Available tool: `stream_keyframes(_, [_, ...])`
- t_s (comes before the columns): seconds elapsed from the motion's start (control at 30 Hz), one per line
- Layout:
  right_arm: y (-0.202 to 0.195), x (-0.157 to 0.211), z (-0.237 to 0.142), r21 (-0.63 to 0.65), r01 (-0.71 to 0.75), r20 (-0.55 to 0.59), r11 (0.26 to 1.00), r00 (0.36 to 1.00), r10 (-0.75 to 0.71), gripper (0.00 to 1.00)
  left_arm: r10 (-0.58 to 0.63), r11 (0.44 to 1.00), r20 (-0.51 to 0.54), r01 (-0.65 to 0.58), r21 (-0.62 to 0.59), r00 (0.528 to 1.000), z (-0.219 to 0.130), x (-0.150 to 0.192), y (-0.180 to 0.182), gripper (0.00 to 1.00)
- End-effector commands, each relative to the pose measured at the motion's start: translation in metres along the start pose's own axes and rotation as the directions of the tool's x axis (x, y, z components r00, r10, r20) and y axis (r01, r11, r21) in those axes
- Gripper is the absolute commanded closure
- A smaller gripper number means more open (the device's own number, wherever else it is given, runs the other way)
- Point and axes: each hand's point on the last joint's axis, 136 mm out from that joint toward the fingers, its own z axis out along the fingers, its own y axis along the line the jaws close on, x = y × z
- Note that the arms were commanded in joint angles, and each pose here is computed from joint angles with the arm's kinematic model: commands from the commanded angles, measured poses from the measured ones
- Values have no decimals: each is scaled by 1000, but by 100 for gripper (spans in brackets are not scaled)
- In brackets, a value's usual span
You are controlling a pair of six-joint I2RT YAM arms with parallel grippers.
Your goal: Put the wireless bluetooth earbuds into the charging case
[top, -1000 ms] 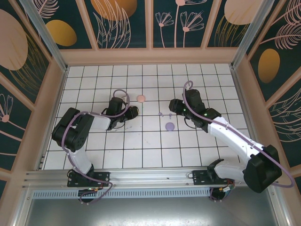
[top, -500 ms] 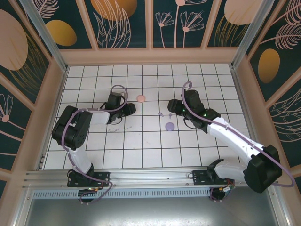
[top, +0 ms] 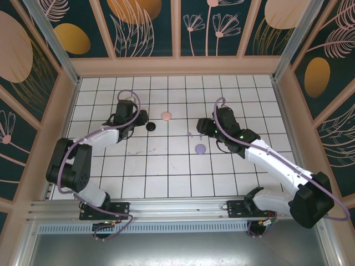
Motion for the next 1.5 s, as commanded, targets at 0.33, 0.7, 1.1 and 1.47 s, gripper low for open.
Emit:
stream_keyframes(0.33, [-42,69,30,225,20,-202,974,979,26,33,-35,996,291,9,92,956,-79,-67,-23,47])
stream_keyframes(0.7, [-49,95,55,254,218,-331,942,935,-127,30,-79,988,411,16,155,908,-111,-81,-27,17])
stream_keyframes(1.1, [-48,109,77,222,333,-435,916,875,-213,30,-205,977,517,209,53,831,-132,-97,7,1])
stream_keyframes(1.47, [-53,120,90,217,381,-492,899,838,-237,32,-157,982,493,186,-9,856,-125,-85,17,1])
